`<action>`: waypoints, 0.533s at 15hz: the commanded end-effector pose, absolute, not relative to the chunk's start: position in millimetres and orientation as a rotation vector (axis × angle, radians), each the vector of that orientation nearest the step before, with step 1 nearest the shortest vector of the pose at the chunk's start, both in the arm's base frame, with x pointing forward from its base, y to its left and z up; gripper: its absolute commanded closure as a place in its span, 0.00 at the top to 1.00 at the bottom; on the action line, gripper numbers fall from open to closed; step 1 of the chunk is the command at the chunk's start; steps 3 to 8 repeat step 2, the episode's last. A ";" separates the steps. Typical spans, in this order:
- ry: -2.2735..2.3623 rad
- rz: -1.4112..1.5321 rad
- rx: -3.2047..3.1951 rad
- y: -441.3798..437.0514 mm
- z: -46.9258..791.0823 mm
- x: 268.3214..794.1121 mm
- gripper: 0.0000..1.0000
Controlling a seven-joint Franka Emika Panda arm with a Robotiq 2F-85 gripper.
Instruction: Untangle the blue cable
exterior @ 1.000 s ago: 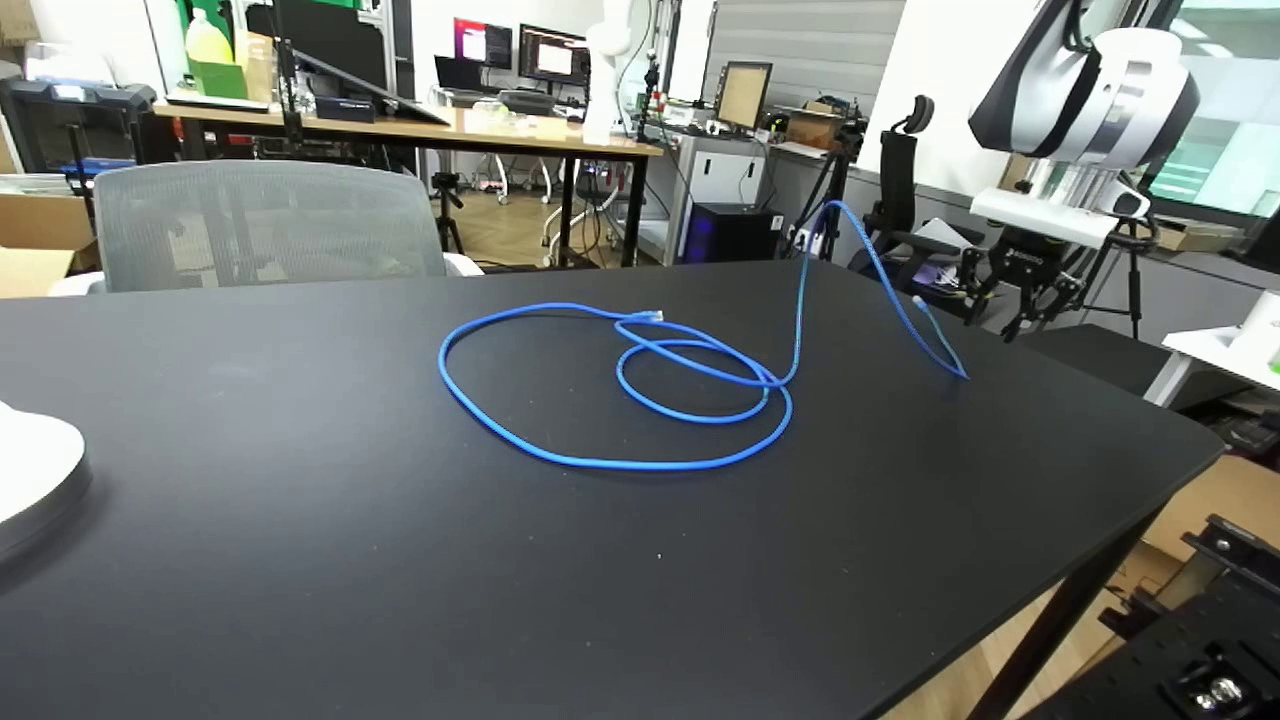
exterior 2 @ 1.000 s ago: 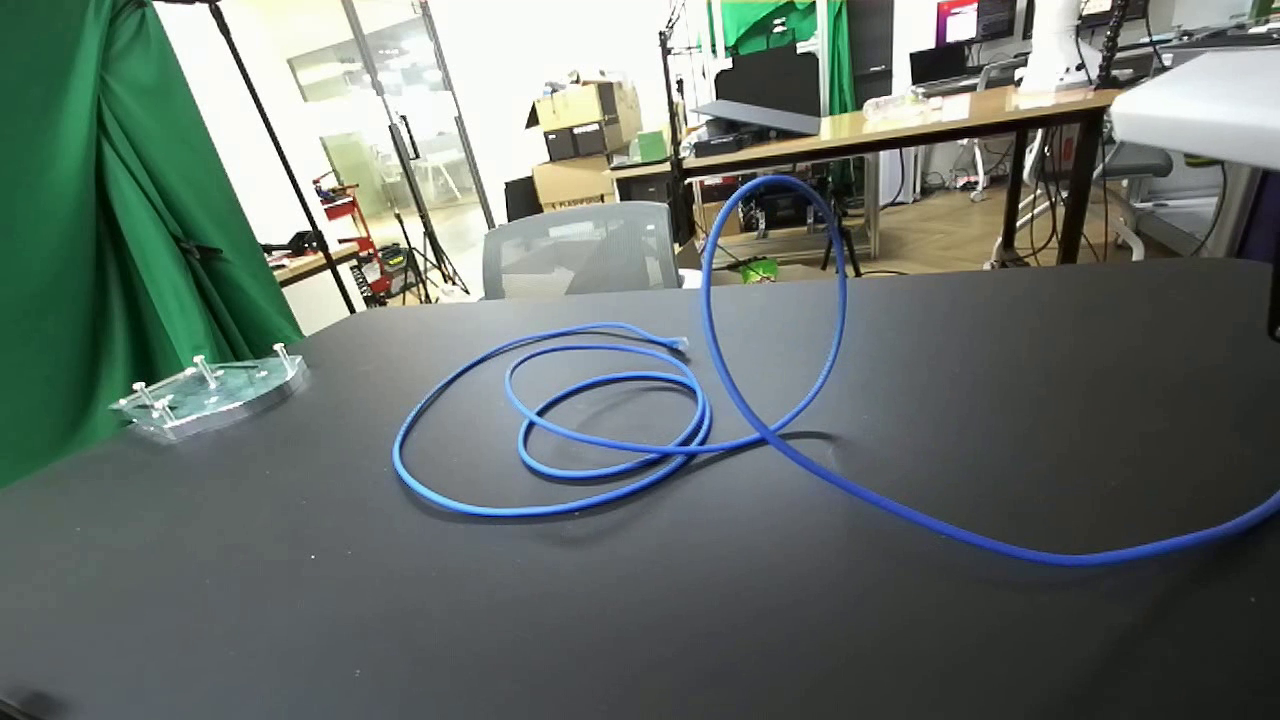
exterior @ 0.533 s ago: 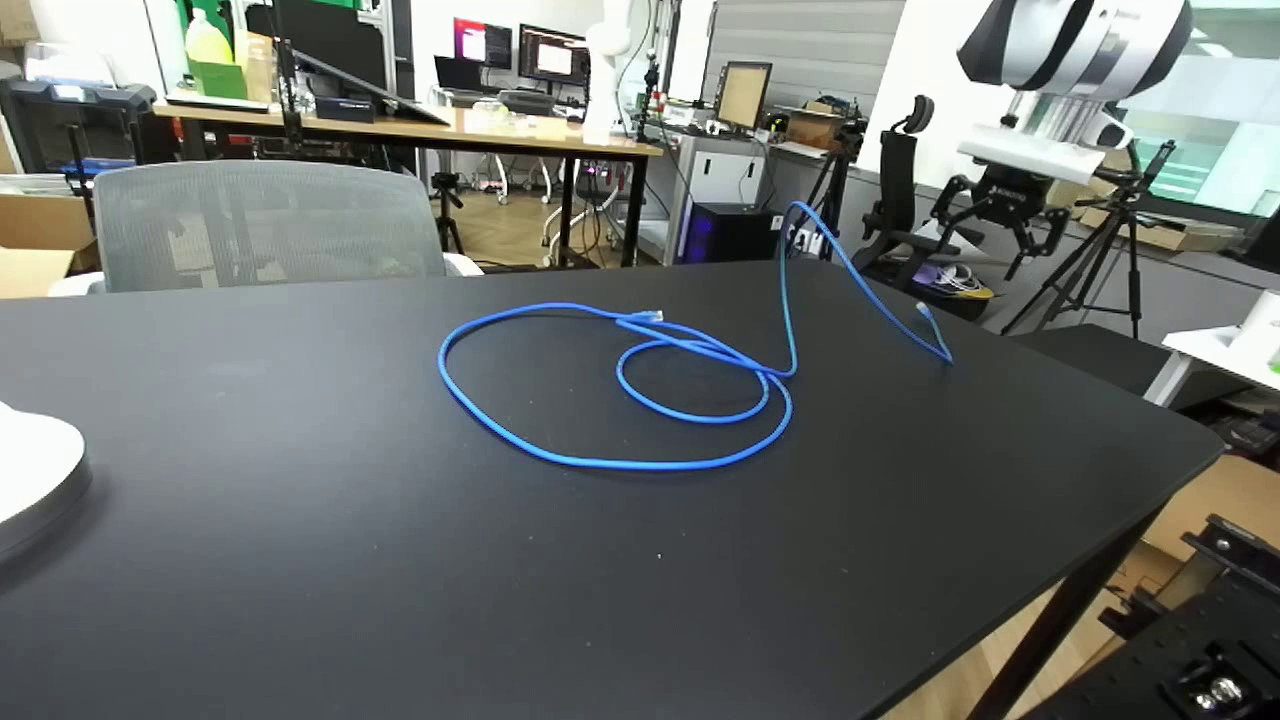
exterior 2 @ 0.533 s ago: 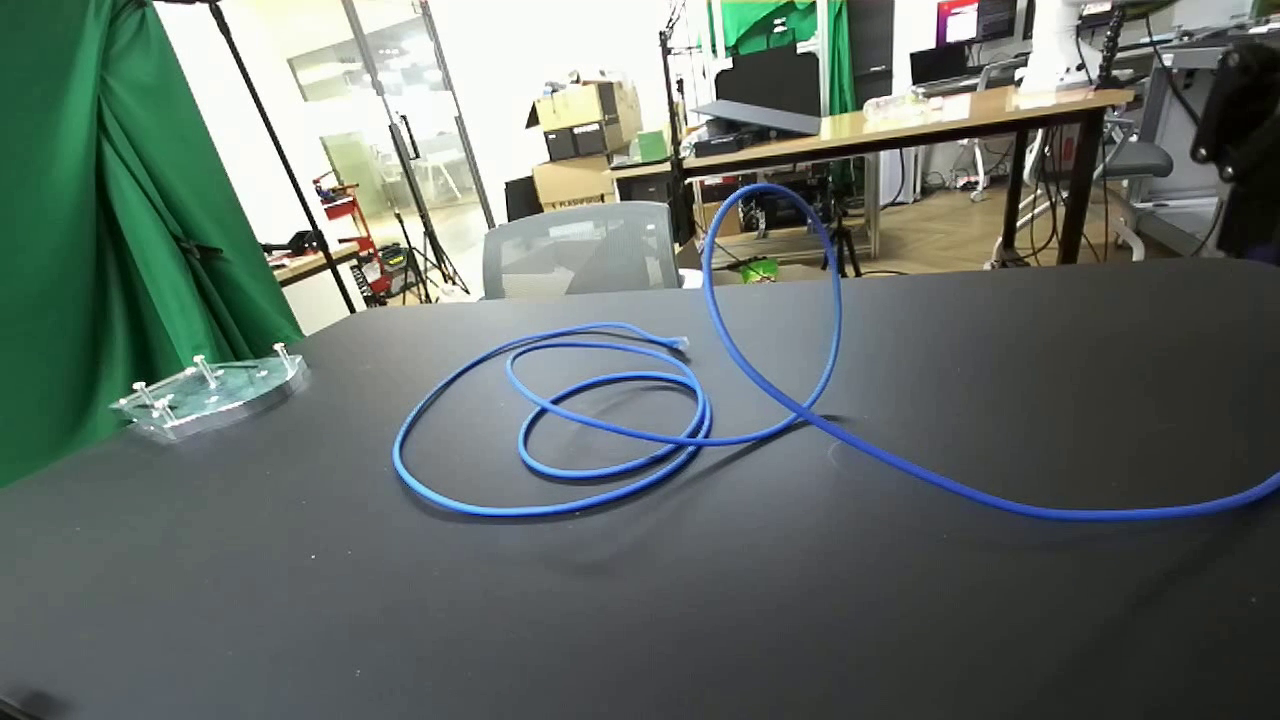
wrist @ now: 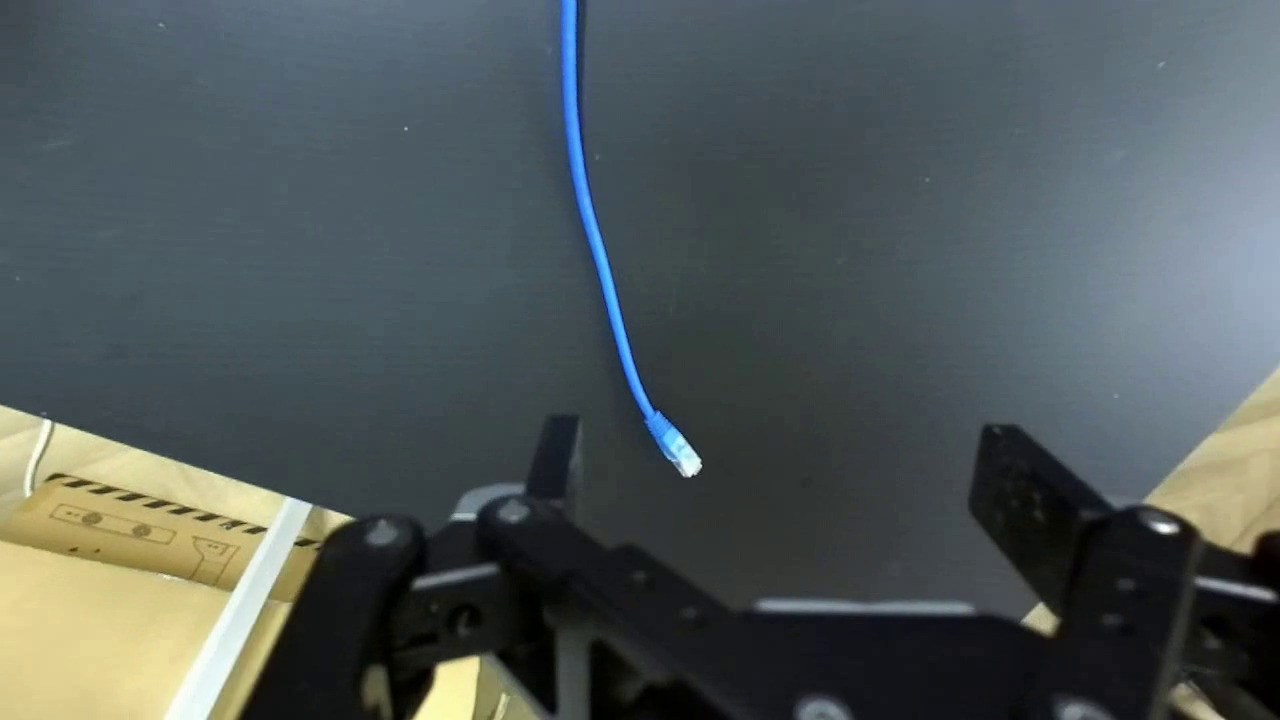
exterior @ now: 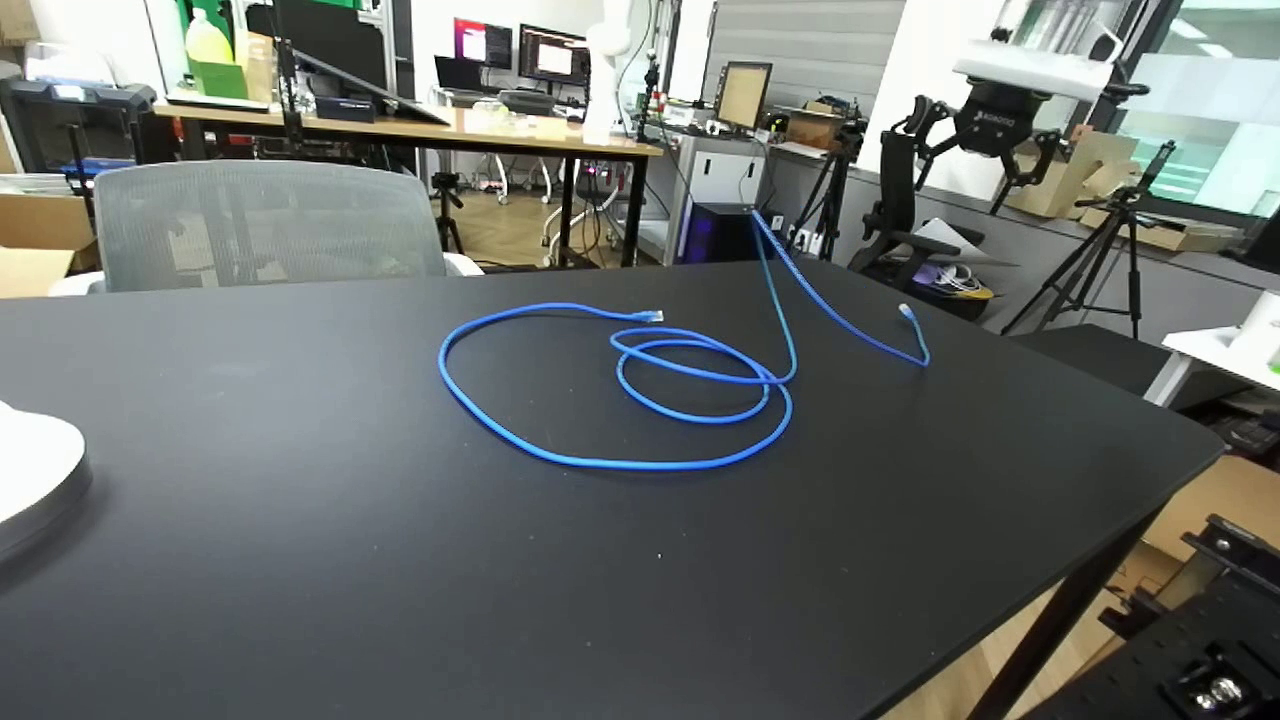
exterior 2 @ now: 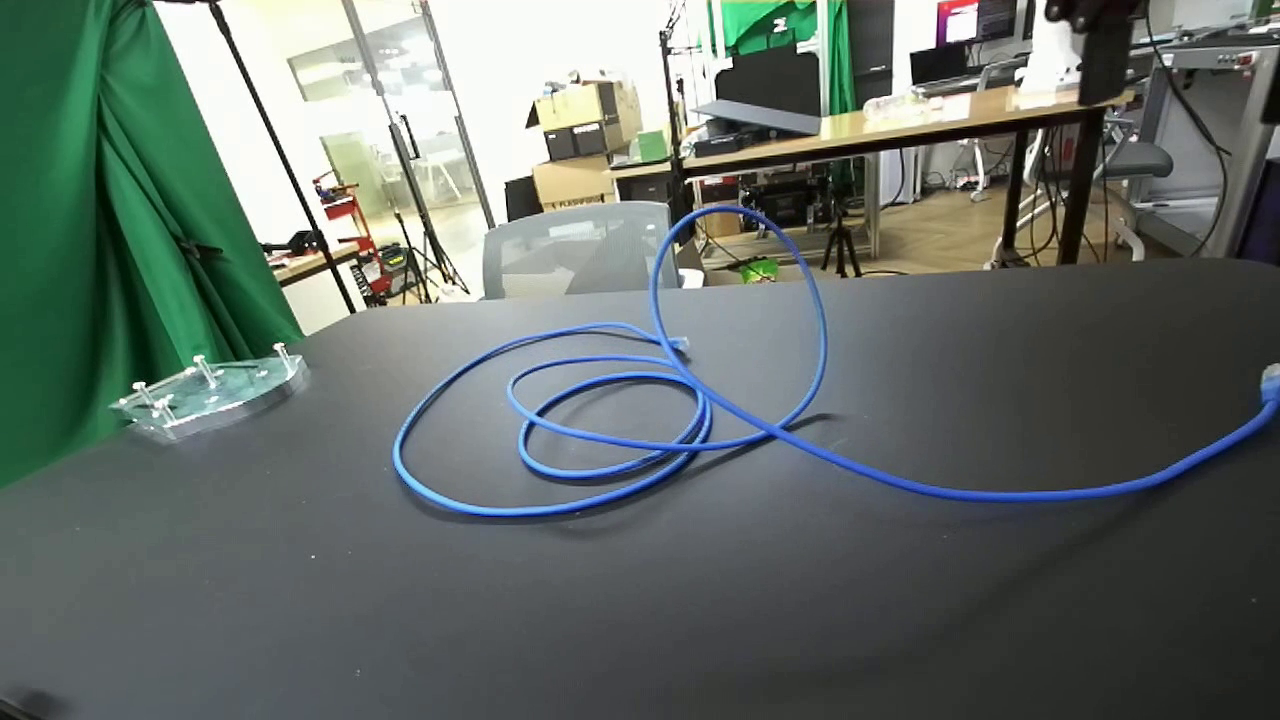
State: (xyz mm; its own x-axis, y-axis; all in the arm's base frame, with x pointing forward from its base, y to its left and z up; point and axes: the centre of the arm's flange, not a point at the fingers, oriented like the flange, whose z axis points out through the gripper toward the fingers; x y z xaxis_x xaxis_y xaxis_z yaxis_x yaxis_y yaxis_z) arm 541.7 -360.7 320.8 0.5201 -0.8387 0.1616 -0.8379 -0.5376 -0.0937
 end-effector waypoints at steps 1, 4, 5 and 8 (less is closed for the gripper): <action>1.368 -0.243 -2.781 -330.9 341.3 521.4 1.00; 1.331 -0.224 -2.791 -325.2 342.9 519.7 1.00; 1.331 -0.224 -2.791 -325.2 342.9 519.7 1.00; 1.331 -0.224 -2.791 -325.2 342.9 519.7 1.00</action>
